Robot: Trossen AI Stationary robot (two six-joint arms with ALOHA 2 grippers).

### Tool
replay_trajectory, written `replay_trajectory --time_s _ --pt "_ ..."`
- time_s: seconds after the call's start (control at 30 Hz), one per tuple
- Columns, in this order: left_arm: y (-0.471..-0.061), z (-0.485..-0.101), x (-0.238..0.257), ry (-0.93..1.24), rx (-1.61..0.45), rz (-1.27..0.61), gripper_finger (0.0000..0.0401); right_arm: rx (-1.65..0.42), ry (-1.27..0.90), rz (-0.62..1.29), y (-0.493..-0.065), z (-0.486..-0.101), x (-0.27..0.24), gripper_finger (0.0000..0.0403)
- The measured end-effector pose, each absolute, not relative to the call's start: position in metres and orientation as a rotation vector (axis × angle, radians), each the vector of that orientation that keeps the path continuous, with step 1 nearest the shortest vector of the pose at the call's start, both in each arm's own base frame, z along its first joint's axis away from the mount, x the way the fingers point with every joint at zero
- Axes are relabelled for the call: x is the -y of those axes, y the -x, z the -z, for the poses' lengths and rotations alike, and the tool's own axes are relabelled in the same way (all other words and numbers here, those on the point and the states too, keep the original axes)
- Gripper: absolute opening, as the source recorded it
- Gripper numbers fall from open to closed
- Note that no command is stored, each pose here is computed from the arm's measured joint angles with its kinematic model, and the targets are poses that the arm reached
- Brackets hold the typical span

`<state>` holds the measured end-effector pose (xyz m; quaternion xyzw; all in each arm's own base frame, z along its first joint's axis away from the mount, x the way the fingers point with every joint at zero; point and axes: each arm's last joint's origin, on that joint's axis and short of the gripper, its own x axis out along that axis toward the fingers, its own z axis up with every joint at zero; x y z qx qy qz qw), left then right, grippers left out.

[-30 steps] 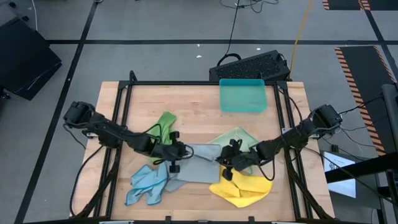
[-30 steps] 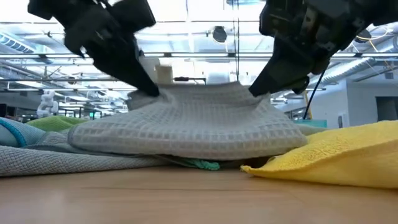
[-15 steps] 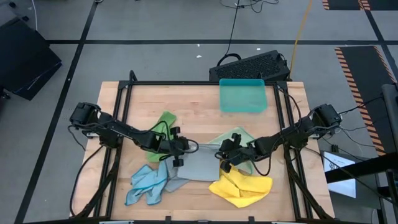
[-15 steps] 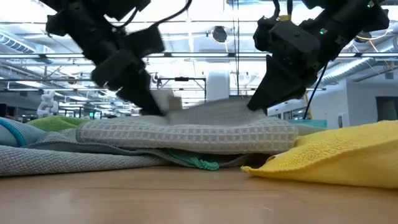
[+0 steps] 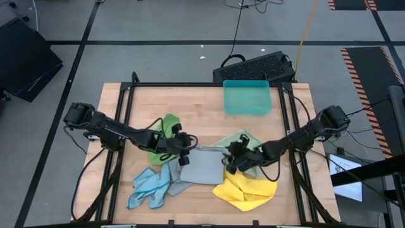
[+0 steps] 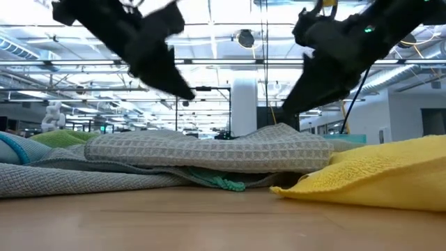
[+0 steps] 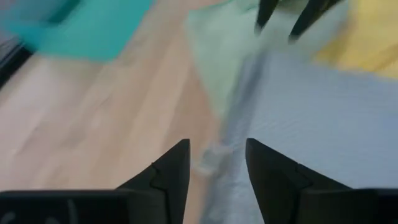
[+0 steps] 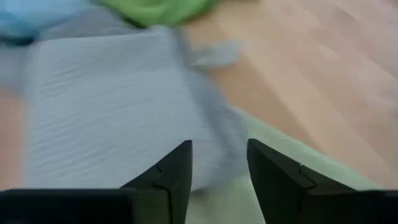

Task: Fold microfiber towels
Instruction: Fold the right gray microfiber cloth

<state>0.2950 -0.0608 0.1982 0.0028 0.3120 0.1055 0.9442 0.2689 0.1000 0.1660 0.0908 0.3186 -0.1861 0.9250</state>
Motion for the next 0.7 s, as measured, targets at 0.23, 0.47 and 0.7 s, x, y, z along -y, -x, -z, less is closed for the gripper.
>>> replay_trajectory --time_s 0.23,0.47,0.7 --pt "-0.298 -0.189 0.088 -0.078 -0.620 -0.084 0.0159 -0.559 -0.084 0.260 -0.286 -0.157 -0.115 0.0098" --pt "-0.299 -0.152 0.080 -0.141 -0.756 -0.167 0.0159 -0.583 0.002 0.289 -0.303 -0.129 -0.102 0.0036" --pt "-0.300 -0.130 0.055 -0.188 -0.881 -0.318 0.0159 -0.653 0.011 0.363 -0.310 -0.102 -0.084 0.0002"
